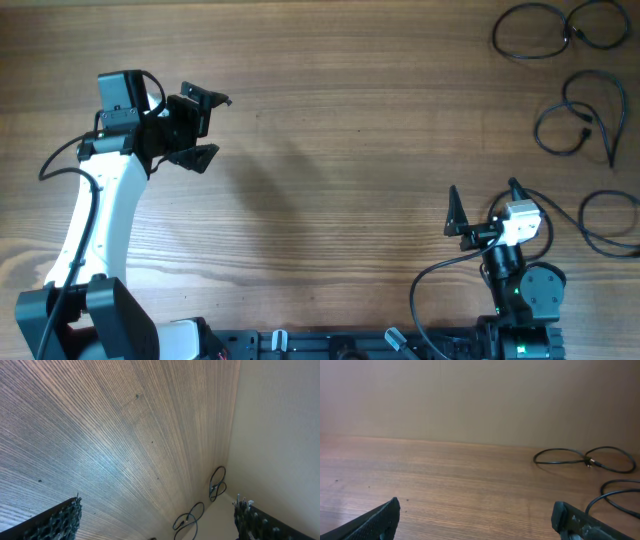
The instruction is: Untangle cables
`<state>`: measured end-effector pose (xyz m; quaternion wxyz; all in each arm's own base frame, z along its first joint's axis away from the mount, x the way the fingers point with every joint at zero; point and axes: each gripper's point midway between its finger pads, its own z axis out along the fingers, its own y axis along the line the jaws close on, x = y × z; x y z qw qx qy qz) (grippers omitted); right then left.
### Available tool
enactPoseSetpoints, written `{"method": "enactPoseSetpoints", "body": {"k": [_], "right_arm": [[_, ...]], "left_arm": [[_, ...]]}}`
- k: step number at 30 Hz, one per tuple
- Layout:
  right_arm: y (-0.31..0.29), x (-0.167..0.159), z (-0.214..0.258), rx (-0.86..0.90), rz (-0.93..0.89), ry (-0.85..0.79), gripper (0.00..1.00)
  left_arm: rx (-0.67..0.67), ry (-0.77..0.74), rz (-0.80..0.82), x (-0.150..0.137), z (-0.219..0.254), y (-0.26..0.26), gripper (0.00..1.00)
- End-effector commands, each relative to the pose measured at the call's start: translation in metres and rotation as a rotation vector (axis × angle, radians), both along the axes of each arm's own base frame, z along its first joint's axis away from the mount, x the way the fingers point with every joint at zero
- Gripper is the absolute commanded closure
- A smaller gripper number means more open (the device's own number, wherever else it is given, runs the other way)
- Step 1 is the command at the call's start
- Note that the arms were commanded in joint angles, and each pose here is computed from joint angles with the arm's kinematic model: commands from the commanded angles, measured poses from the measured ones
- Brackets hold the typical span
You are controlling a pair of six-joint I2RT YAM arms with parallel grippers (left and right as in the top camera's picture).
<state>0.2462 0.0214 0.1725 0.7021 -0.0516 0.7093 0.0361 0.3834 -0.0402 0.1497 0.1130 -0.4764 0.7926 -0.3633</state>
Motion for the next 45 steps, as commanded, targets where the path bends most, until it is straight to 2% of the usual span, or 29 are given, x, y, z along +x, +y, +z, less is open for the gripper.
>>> {"method": "enactPoseSetpoints", "body": {"k": [1,45], "right_arm": [[-0.0053,-0.0002,0.0023,-0.029,-0.032,-0.015,0.0],[-0.0071,0.0,0.0029,-0.015,-0.043,-0.015,0.0]], "left_arm": [[0.019,-0.007,-0.012,0.0012,-0.0013,0.0002,0.0],[0.019,-0.007,-0.012,0.0012,-0.0013,0.0002,0.0]]}}
